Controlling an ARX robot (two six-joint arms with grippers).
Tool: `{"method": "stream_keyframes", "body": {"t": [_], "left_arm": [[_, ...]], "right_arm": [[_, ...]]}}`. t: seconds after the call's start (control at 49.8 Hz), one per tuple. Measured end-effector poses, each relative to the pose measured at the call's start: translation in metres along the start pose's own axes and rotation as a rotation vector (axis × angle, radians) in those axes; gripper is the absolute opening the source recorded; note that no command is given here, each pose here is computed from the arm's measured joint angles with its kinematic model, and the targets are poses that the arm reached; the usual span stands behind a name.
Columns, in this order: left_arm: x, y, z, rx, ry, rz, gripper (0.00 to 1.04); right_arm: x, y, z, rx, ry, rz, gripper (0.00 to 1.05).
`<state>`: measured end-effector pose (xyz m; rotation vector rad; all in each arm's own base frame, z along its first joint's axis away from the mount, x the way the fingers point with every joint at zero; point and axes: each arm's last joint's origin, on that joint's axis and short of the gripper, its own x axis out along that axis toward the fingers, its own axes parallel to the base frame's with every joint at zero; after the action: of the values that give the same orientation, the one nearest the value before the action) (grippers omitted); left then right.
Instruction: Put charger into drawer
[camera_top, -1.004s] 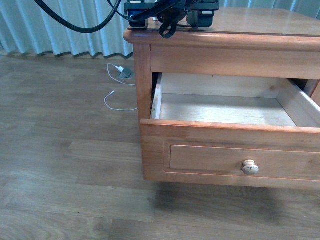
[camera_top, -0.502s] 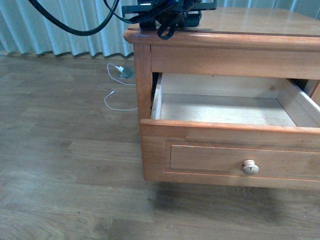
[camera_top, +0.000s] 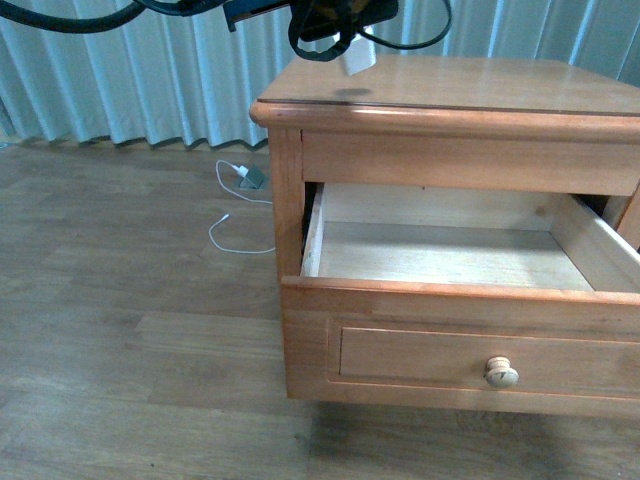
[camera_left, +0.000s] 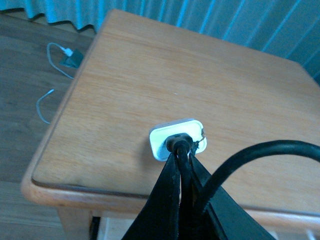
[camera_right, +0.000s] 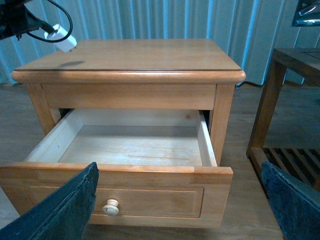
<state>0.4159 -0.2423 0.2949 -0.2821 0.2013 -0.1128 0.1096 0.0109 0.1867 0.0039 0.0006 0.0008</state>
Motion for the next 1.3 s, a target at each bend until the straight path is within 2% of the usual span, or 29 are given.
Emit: {"method": "stream_keyframes", "body": {"t": [0.221, 0.462, 0.562, 0.702, 0.763, 0.903, 1.024, 1.204, 1.305], "left_arm": [[-0.054, -0.014, -0.01, -0.046, 0.03, -0.142, 0.06], [-0.063, -0.021, -0.037, -0.067, 0.091, -0.174, 0.06], [-0.049, -0.021, -0.058, -0.057, 0.133, -0.153, 0.06], [-0.015, -0.02, -0.109, -0.054, 0.243, -0.099, 0.06], [-0.007, -0.02, -0.121, -0.052, 0.273, -0.093, 0.07], [0.004, -0.022, -0.137, -0.04, 0.312, -0.089, 0.26], [0.003, -0.023, -0.137, -0.038, 0.308, -0.099, 0.44], [-0.012, -0.015, -0.117, -0.033, 0.266, -0.088, 0.75], [-0.033, 0.006, -0.091, -0.035, 0.214, -0.075, 0.96]], "right_arm": [[0.0, 0.0, 0.0, 0.0, 0.0, 0.0, 0.97], [0.0, 0.0, 0.0, 0.0, 0.0, 0.0, 0.97], [0.0, 0.0, 0.0, 0.0, 0.0, 0.0, 0.97], [0.0, 0.0, 0.0, 0.0, 0.0, 0.0, 0.97], [0.0, 0.0, 0.0, 0.0, 0.0, 0.0, 0.97], [0.0, 0.0, 0.0, 0.0, 0.0, 0.0, 0.97], [0.0, 0.0, 0.0, 0.0, 0.0, 0.0, 0.97], [0.0, 0.0, 0.0, 0.0, 0.0, 0.0, 0.97], [0.0, 0.0, 0.0, 0.0, 0.0, 0.0, 0.97]]}}
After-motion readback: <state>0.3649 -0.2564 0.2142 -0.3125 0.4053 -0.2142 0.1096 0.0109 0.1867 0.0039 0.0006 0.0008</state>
